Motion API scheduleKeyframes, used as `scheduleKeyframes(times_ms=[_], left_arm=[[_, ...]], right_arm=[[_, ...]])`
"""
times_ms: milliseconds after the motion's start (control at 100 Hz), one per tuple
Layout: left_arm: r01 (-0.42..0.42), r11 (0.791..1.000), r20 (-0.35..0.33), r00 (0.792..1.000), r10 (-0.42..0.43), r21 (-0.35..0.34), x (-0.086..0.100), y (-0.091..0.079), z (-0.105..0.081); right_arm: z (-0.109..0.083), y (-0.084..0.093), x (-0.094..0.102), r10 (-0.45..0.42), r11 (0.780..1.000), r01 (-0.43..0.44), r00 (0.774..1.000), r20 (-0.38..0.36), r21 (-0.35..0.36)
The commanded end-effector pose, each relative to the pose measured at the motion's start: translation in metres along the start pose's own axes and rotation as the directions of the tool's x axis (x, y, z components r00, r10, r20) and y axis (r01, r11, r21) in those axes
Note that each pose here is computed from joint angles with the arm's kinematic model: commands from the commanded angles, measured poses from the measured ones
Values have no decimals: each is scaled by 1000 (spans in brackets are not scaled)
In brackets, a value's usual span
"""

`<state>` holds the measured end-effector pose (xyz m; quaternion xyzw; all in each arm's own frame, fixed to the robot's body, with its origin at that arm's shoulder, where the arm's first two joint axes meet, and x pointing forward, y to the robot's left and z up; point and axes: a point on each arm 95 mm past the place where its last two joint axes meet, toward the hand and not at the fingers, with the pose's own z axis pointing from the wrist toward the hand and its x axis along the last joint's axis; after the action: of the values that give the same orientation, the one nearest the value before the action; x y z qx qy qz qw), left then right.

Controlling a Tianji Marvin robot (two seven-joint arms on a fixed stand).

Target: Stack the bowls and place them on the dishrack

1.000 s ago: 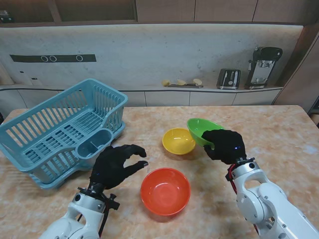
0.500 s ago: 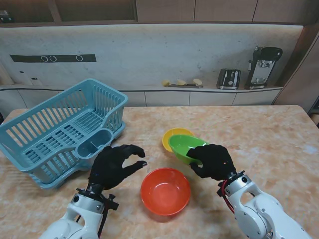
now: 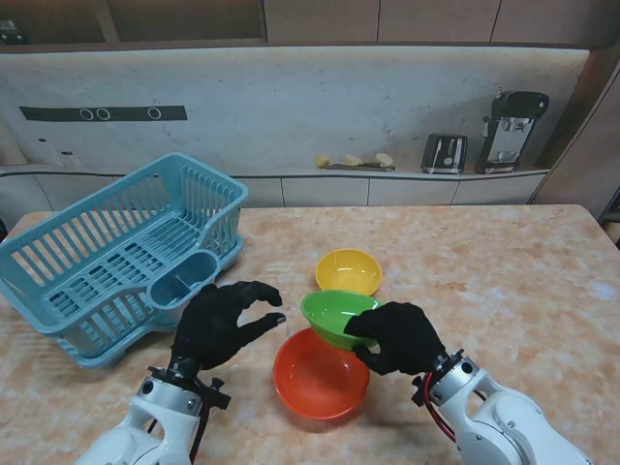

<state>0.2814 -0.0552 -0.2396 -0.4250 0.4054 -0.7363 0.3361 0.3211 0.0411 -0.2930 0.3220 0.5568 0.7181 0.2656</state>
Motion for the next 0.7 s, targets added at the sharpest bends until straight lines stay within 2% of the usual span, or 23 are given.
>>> scheduleKeyframes(times_ms=[0,690], left_arm=[[4,1000,2,1000,-4,-12,2,0,-2],[6,1000,3,1000,-6,-10,4,-1,-2]], right_arm=[[-1,-6,9,16,1000,-15,1000,-25,23],[-4,-29,13,93,988,-83,994,-65,129]])
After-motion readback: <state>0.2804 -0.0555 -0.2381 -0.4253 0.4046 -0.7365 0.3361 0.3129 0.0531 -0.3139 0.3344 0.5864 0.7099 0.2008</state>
